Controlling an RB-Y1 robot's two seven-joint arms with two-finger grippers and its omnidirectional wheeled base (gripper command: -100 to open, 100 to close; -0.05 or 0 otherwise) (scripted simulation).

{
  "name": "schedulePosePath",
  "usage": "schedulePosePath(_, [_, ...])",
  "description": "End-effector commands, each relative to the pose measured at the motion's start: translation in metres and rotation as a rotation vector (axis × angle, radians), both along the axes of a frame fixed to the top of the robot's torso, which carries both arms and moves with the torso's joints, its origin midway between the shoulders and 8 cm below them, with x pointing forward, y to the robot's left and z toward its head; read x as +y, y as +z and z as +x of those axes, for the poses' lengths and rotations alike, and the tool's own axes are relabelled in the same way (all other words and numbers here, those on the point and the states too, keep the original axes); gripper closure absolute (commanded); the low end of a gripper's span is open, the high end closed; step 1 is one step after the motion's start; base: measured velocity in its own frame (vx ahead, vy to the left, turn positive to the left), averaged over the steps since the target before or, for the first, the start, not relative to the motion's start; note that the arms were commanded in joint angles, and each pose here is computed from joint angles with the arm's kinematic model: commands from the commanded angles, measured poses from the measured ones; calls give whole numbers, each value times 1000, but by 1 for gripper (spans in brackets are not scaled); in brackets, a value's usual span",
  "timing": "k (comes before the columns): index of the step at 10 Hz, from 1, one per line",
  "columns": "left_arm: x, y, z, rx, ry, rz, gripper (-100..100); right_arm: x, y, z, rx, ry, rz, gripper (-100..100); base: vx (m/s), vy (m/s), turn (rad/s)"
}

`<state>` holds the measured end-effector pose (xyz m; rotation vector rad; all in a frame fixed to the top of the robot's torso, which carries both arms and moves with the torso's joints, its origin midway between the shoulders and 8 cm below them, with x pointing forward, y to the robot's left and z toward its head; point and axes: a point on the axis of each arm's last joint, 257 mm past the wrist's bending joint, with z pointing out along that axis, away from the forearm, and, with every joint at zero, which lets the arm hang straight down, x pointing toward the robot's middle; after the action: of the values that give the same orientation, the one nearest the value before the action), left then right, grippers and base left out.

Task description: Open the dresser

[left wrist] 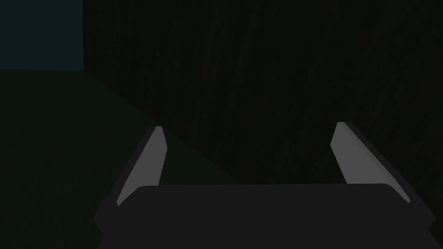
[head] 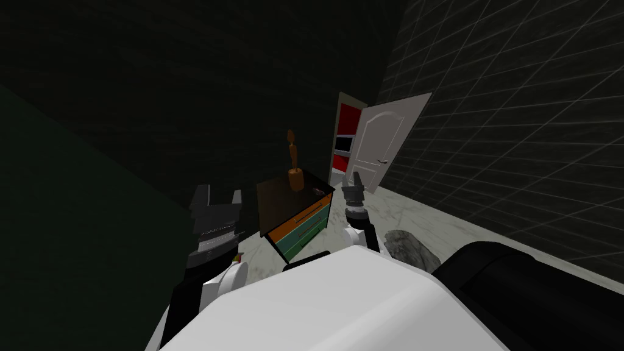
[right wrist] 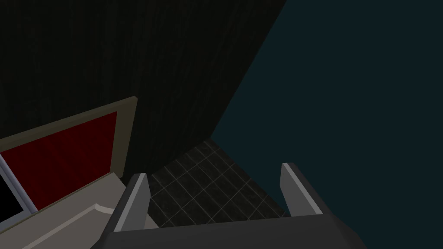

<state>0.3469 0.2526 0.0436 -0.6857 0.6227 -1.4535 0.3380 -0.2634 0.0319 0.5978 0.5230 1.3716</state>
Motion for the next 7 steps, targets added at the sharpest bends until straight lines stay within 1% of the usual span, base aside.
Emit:
schedulePosePath(1, [0, 0, 0, 0, 0, 0, 0, 0, 0, 0, 0, 0, 0, 0, 0, 0, 0])
schedulePosePath(7, [0, 0, 0, 0, 0, 0, 0, 0, 0, 0, 0, 0, 0, 0, 0, 0, 0])
